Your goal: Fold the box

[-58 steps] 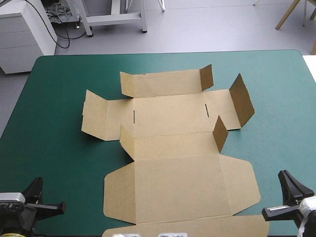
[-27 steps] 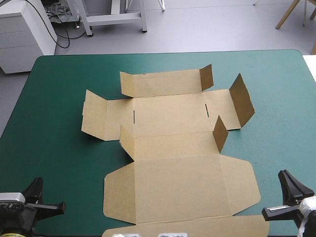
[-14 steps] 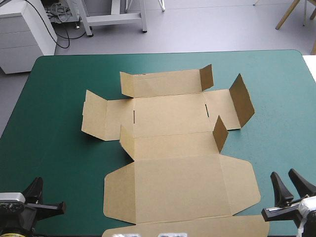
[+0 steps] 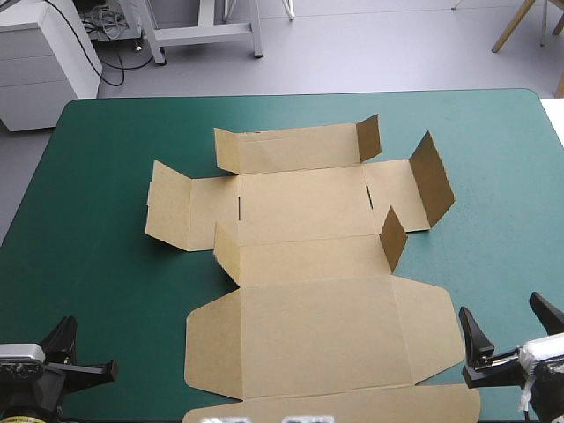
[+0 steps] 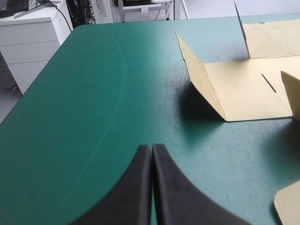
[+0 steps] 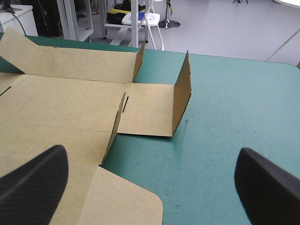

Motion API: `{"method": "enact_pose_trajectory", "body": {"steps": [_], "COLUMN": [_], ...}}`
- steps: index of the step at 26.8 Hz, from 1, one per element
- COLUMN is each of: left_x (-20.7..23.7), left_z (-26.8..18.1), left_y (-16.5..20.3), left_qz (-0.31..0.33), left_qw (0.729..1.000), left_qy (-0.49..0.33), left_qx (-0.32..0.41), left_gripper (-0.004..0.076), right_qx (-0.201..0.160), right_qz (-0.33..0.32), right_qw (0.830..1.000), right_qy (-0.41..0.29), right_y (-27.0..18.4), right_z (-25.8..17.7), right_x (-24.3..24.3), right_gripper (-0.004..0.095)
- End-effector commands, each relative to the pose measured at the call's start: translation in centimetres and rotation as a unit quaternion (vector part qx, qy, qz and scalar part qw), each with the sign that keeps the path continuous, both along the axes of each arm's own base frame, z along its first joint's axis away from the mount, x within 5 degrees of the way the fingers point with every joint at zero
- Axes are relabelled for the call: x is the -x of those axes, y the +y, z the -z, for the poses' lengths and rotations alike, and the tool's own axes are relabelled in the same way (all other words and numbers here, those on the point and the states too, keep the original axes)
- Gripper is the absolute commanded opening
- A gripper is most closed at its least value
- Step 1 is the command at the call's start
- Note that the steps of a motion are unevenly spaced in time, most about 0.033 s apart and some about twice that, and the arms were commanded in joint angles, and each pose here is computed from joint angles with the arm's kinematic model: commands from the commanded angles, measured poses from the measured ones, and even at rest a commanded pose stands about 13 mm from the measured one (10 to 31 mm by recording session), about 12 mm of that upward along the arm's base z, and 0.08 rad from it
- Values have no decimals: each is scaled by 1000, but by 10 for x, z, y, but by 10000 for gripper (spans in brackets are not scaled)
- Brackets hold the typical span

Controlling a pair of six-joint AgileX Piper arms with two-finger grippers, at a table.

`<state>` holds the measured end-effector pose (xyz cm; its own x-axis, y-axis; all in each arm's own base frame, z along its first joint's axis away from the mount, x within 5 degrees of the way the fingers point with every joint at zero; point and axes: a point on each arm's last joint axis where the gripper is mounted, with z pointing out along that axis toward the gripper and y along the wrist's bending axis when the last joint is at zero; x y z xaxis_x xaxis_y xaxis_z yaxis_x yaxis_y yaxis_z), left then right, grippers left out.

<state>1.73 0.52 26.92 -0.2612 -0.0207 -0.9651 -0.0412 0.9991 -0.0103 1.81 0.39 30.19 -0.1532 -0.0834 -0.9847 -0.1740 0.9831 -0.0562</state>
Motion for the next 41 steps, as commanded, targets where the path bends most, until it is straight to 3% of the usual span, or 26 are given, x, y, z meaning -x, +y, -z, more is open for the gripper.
{"method": "enact_pose_trajectory", "body": {"steps": [1,8,17,24,35,41], "left_x": [4,4,4,4,4,4], "left_z": [-14,-14,-14,-14,-14,-14], "left_y": [0,0,0,0,0,0], "left_qz": [2,2,2,2,2,2], "left_qw": [998,998,998,998,998,998], "left_qy": [-59,-59,-59,-59,-59,-59], "left_qx": [3,3,3,3,3,3], "left_gripper": [-10,-10,-10,-10,-10,-10], "right_qx": [8,26,24,-7,-5,51], "right_qz": [-4,-11,-43,-65,-66,-91], "right_qw": [1000,998,981,949,893,861], "right_qy": [-27,52,185,310,446,497], "right_y": [1,8,31,49,60,99], "right_z": [-24,-67,-99,-80,-34,1], "right_x": [-7,-47,-147,-215,-270,-293], "right_gripper": [856,854,849,807,751,751]}}
